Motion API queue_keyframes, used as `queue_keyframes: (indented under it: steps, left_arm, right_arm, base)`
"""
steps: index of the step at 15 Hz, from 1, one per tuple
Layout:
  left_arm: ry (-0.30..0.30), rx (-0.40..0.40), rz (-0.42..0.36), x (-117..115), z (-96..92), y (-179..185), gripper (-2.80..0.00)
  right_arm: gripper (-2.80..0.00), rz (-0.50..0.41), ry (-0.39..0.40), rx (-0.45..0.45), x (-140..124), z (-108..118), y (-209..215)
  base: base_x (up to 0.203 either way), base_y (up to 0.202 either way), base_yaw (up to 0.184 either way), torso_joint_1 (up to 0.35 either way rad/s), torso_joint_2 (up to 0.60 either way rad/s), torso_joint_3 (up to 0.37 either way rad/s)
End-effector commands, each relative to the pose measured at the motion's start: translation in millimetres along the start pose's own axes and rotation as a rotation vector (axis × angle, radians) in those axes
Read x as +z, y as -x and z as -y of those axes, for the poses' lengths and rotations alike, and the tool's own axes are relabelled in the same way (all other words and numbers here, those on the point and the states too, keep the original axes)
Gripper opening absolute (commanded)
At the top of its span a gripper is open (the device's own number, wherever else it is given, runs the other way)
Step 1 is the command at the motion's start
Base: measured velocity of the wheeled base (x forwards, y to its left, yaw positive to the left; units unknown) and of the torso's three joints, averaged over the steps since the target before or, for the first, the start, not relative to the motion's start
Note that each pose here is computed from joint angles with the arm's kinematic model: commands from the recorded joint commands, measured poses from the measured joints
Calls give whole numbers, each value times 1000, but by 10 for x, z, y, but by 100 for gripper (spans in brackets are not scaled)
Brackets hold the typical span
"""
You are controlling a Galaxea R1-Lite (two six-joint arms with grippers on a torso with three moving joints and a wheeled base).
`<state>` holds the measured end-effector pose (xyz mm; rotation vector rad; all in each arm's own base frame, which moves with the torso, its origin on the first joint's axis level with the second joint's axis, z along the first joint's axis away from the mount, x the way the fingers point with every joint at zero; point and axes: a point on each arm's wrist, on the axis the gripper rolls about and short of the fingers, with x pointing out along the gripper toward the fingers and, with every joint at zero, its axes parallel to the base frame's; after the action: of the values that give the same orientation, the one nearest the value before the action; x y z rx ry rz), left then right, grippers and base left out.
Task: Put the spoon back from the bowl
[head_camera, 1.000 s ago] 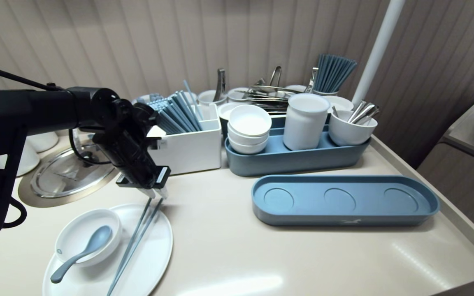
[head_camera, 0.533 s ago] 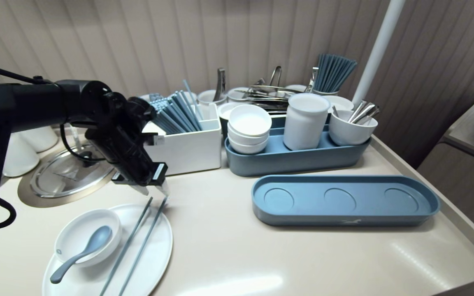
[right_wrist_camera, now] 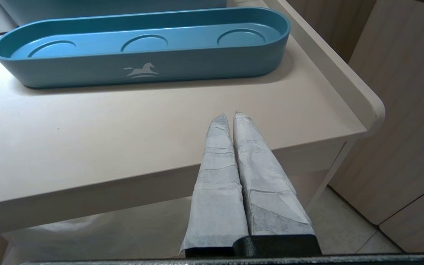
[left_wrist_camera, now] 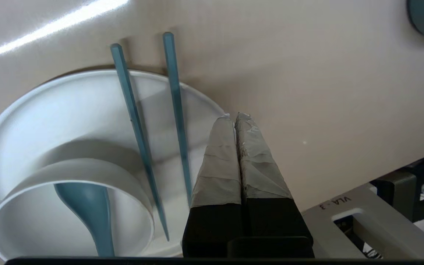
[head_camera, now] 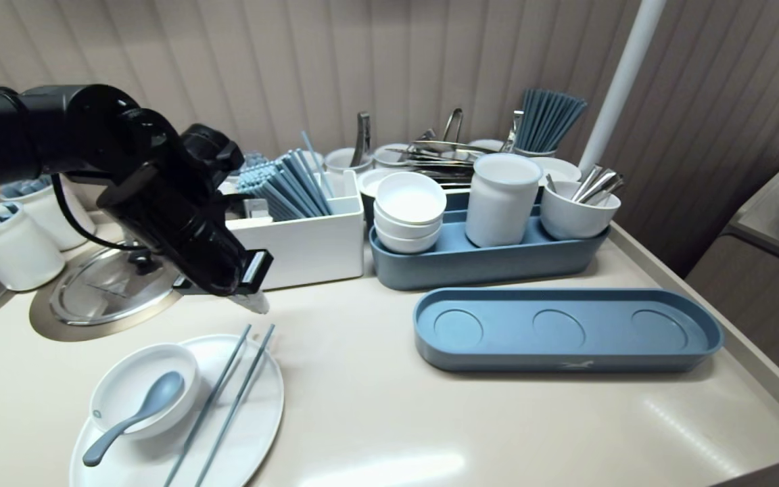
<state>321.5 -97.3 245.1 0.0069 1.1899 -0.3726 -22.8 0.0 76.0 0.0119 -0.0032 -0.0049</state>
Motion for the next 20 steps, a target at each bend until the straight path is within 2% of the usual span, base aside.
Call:
queue_keyframes:
  steps: [1,4,7,10,13,14,17,20]
  left_arm:
    - [-6,-6,27,-94,34,182,-280]
    - [14,-11,83,-234,71,429,-280]
    - [23,-19,213,-401,101,658,-280]
    - [-31,2,429,-547,120,645,-280]
    - [-74,130,672,-547,180,519,-280]
    - [-77,172,715,-550,199,537,-280]
    - [-82,162,769,-622,222,710,-280]
    - [-79,165,786,-662,223,781,-280]
  right_arm:
    - [-280,-1,0,0,-1,0,-1]
    - [-280,0,0,0,2,0,0]
    - [-280,0,0,0,2,0,0]
    - [-280,-1,0,0,-2,0,-1]
    - [-280,-1,0,0,0,0,-1]
    - [-280,-2,0,0,-2,0,-1]
    - [-280,-1,0,0,-2,0,-1]
    - [-280,-1,0,0,-2,0,-1]
  base:
    - [0,0,0,0,0,0]
    - [0,0,0,0,0,0]
    - [0,0,0,0,0,0]
    - [0,0,0,0,0,0]
    - [0,0,0,0,0,0]
    - [0,0,0,0,0,0]
    - [0,0,0,0,0,0]
    - [0,0,0,0,0,0]
